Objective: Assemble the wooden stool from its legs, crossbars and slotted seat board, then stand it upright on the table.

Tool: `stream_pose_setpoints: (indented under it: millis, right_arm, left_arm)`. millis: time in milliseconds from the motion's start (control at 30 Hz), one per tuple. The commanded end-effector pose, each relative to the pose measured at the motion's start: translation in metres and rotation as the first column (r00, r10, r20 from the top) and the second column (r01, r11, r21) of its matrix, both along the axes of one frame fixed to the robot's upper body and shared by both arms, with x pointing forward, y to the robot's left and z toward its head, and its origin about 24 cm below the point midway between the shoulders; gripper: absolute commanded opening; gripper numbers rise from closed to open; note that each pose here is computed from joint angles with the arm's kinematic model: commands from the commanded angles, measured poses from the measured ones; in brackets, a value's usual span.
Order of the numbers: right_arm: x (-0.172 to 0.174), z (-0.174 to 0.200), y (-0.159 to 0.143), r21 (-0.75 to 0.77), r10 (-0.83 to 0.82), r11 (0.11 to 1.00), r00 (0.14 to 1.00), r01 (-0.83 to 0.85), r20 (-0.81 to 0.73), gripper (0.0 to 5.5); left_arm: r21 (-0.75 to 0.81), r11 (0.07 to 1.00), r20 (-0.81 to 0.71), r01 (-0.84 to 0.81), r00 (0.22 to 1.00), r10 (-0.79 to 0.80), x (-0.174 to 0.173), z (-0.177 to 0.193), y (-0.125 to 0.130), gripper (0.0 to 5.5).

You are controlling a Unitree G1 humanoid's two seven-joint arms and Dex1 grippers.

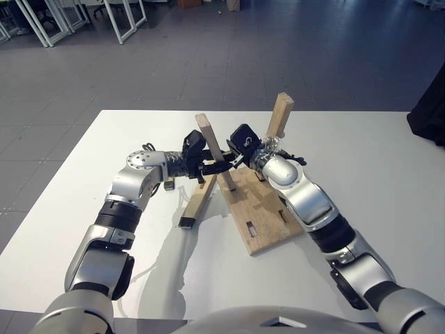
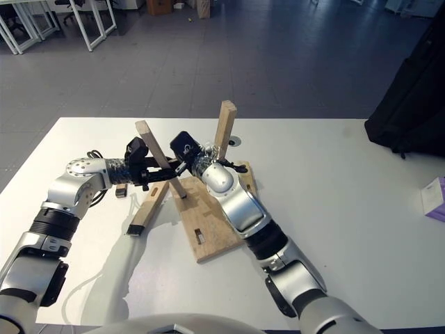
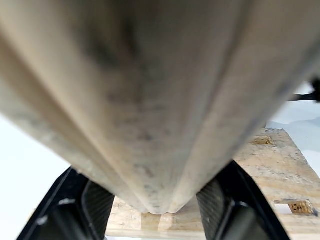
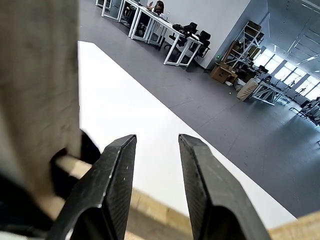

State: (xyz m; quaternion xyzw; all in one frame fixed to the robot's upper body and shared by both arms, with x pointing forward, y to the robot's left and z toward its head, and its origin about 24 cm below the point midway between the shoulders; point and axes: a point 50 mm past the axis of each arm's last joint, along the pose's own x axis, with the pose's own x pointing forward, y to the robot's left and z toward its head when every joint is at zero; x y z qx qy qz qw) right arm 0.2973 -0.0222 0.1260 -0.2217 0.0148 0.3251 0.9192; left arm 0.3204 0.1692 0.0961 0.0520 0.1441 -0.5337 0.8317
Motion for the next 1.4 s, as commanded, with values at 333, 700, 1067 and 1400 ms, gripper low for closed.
stream_pose_setpoints:
  millis: [333, 700, 1067, 1400]
  right_arm:
    - [-0.043, 0.018, -0.119, 0.259, 0.156, 0.965, 0.896, -0.048, -0.416, 1.55]
    - [0.035, 0.031, -0.035, 0.255, -0.122, 0.954, 0.979, 0.160, -0.162, 1.55]
    - [-0.019, 0.027, -0.050, 0.259, 0.120, 0.965, 0.944, -0.039, -0.307, 1.55]
    - [-0.114, -0.048, -0.107, -0.022, 0.326, 0.879, 0.632, -0.477, -0.703, 1.55]
  left_arm:
    - [0.362, 0.931, -0.384, 0.045, 0.918, 0.104, -0.034, -0.089, 0.030, 2.04]
    - [0.285, 0.947, -0.320, 0.147, 0.946, -0.050, -0.026, -0.079, 0.018, 2.04]
    - [0.144, 0.934, -0.284, 0.326, 0.918, -0.276, -0.018, -0.066, -0.006, 2.04]
    - [0.183, 0.936, -0.030, 0.300, 0.953, -0.300, 0.028, -0.013, -0.019, 2.04]
